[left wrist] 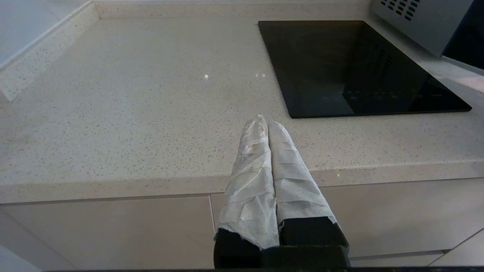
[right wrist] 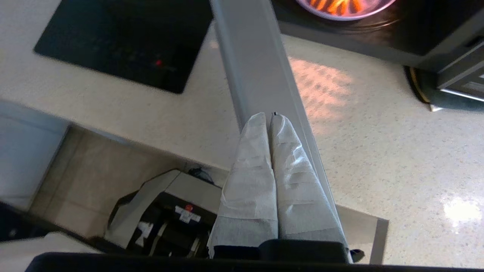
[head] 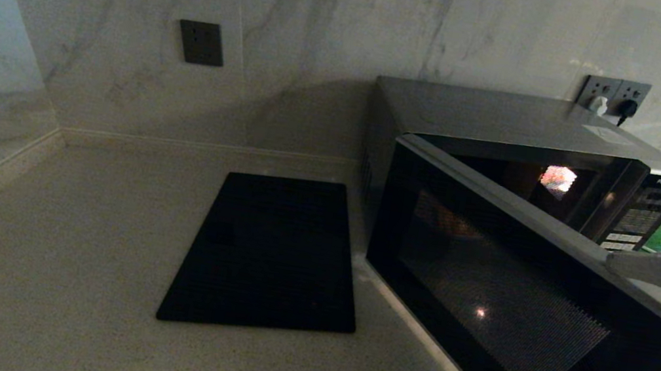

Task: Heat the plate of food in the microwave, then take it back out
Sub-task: Open the microwave oven

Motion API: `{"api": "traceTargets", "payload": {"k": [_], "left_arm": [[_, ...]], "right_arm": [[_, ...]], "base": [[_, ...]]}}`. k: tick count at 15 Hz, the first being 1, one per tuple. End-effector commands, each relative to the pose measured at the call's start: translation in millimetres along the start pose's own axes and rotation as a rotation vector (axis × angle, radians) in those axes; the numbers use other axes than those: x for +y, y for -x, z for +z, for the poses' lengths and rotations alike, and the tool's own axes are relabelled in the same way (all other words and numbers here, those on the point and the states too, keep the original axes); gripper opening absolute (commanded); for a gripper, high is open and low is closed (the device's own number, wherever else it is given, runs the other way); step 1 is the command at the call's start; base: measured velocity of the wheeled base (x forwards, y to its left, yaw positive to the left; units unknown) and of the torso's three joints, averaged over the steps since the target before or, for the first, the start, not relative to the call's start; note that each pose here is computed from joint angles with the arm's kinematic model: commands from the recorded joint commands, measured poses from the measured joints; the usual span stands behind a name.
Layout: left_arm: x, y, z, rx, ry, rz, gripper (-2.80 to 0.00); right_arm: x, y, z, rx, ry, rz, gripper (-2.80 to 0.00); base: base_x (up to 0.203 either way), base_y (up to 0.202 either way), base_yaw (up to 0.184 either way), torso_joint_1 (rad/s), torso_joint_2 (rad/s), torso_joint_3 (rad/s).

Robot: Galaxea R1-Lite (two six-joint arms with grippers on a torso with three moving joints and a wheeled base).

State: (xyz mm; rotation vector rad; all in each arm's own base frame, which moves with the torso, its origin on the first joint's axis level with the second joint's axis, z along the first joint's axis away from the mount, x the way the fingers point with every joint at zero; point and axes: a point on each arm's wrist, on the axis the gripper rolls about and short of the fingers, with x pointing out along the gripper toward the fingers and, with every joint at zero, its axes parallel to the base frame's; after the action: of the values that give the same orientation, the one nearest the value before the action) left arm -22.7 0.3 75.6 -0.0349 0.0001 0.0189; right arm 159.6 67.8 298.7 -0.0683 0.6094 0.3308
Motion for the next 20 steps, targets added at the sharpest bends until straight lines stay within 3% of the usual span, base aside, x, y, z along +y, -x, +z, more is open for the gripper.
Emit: {"api": "traceTargets", "payload": {"k": [1,4,7,9,12,15,20], "left_arm": [[0.0,0,0,0.0,0.0,0.001,-2.8],[0.0,0,0,0.0,0.0,0.0,-2.8],[0.0,0,0,0.0,0.0,0.0,-2.8],[0.0,0,0,0.0,0.0,0.001,-2.8],[0.0,0,0,0.0,0.0,0.001,-2.8],[0.0,0,0,0.0,0.0,0.0,-2.8],[0.0,0,0,0.0,0.0,0.0,-2.8]], "right_arm": [[6,18,1,-0.063,0.02,0.043,-2.8],[8,36,8,-0.139,0.008,0.075,-2.8],[7,59,25,-0.249,-0.053,0.081,-2.8],[1,43,29,-0.221,-0.086,-0.058,-2.8],[-6,1,16,-0.077,-0.092,-0.264,-2.8],[-8,-17,-1,0.016,-0.075,-0.309,-2.8],[-5,-16,-10,0.034,-0.059,-0.293,-2.8]], "base": [[0.0,0.0,0.0,0.0,0.0,0.0],[0.0,0.0,0.0,0.0,0.0,0.0],[0.0,0.0,0.0,0.0,0.0,0.0],[0.0,0.0,0.0,0.0,0.0,0.0],[0.0,0.0,0.0,0.0,0.0,0.0],[0.0,0.0,0.0,0.0,0.0,0.0],[0.0,0.0,0.0,0.0,0.0,0.0]]}}
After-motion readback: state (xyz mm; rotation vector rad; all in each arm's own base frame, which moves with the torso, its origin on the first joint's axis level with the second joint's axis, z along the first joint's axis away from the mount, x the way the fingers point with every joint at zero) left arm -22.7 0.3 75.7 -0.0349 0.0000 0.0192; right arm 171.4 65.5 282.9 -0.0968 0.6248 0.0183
